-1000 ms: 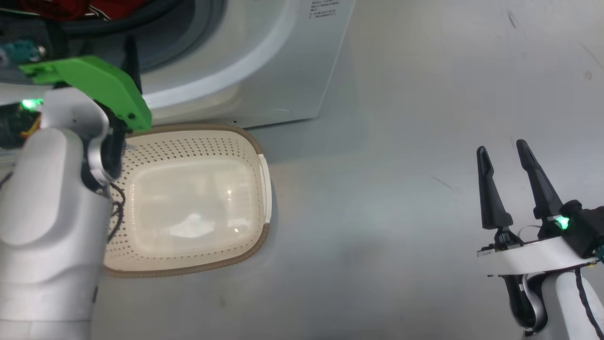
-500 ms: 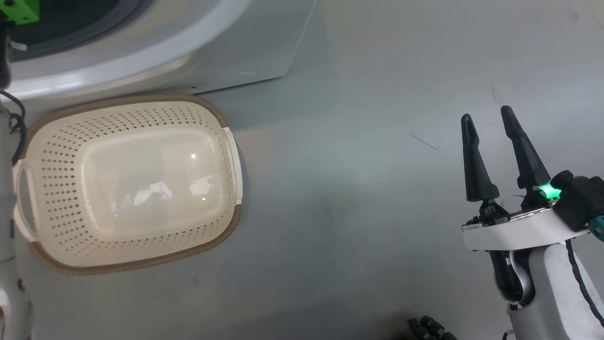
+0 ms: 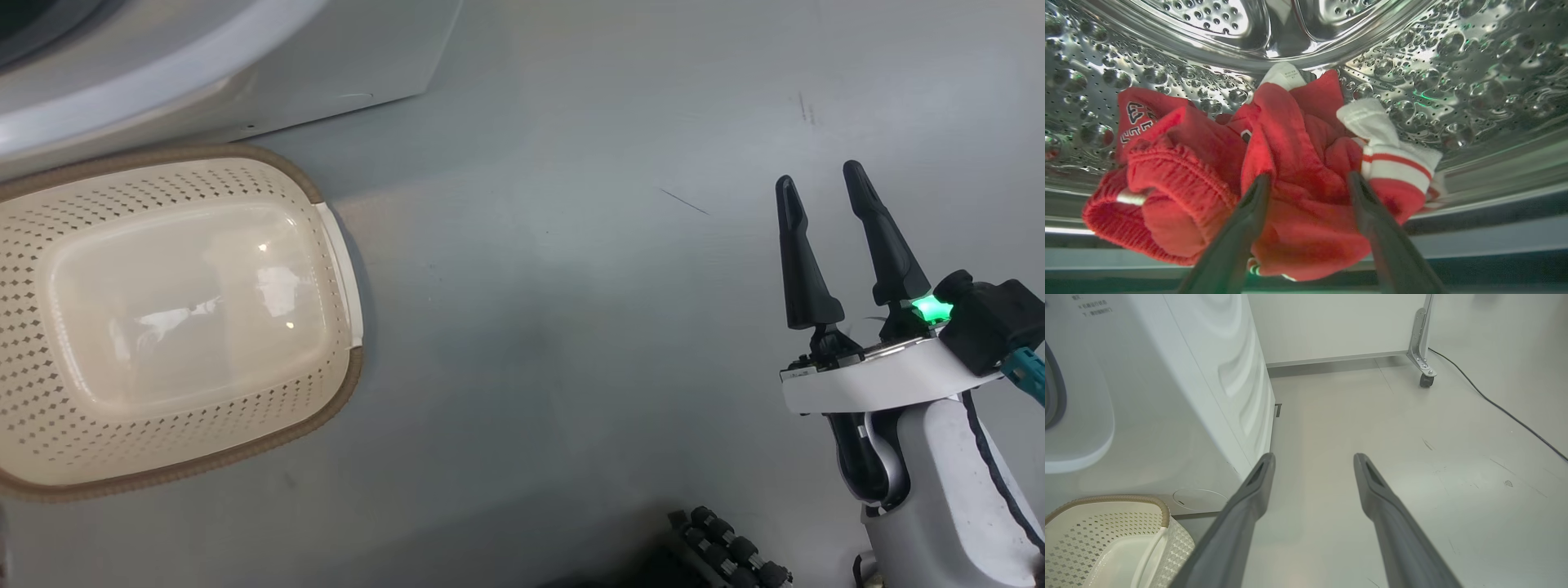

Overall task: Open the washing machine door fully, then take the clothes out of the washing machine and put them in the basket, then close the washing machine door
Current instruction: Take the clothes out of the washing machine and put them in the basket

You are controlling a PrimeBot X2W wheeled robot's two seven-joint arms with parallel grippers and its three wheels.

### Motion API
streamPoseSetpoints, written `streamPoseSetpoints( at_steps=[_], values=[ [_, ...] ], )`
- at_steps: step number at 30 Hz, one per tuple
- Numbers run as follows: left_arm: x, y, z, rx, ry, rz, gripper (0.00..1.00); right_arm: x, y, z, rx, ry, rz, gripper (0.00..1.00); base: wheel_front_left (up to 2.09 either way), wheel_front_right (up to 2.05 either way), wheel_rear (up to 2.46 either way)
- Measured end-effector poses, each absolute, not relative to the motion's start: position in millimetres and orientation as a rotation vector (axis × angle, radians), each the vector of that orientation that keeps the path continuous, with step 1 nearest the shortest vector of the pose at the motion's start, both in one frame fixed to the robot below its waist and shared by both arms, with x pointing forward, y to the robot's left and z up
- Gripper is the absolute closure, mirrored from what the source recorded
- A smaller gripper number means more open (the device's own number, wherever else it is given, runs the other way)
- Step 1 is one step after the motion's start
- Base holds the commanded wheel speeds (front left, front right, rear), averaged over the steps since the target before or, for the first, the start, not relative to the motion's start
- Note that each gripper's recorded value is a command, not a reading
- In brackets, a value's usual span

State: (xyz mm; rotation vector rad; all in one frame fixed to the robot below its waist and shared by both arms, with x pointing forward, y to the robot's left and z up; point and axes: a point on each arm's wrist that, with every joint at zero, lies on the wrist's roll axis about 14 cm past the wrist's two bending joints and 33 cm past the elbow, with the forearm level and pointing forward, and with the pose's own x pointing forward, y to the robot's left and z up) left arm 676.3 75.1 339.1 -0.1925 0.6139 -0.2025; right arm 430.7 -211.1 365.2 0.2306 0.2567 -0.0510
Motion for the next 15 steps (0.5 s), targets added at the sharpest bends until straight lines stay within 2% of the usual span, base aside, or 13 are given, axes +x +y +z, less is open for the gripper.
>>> streamPoseSetpoints(
  at_steps=[11, 12, 13, 14, 15],
  values=[
    [675, 93, 308, -0.164, 0.741, -0.138, 0.00, 433, -217, 360, 0.227, 0.266, -0.065, 0.00, 0.00, 0.00, 0.00],
    [675, 94, 308, -0.166, 0.748, -0.134, 0.23, 433, -217, 360, 0.227, 0.266, -0.064, 0.00, 0.00, 0.00, 0.00],
    [675, 95, 308, -0.166, 0.751, -0.132, 0.52, 433, -217, 360, 0.227, 0.267, -0.063, 0.00, 0.00, 0.00, 0.00],
    [675, 95, 307, -0.164, 0.755, -0.131, 0.72, 434, -217, 360, 0.227, 0.266, -0.063, 0.00, 0.00, 0.00, 0.00],
    [675, 94, 307, -0.163, 0.758, -0.131, 1.00, 434, -217, 360, 0.229, 0.265, -0.063, 0.00, 0.00, 0.00, 0.00]
  ],
)
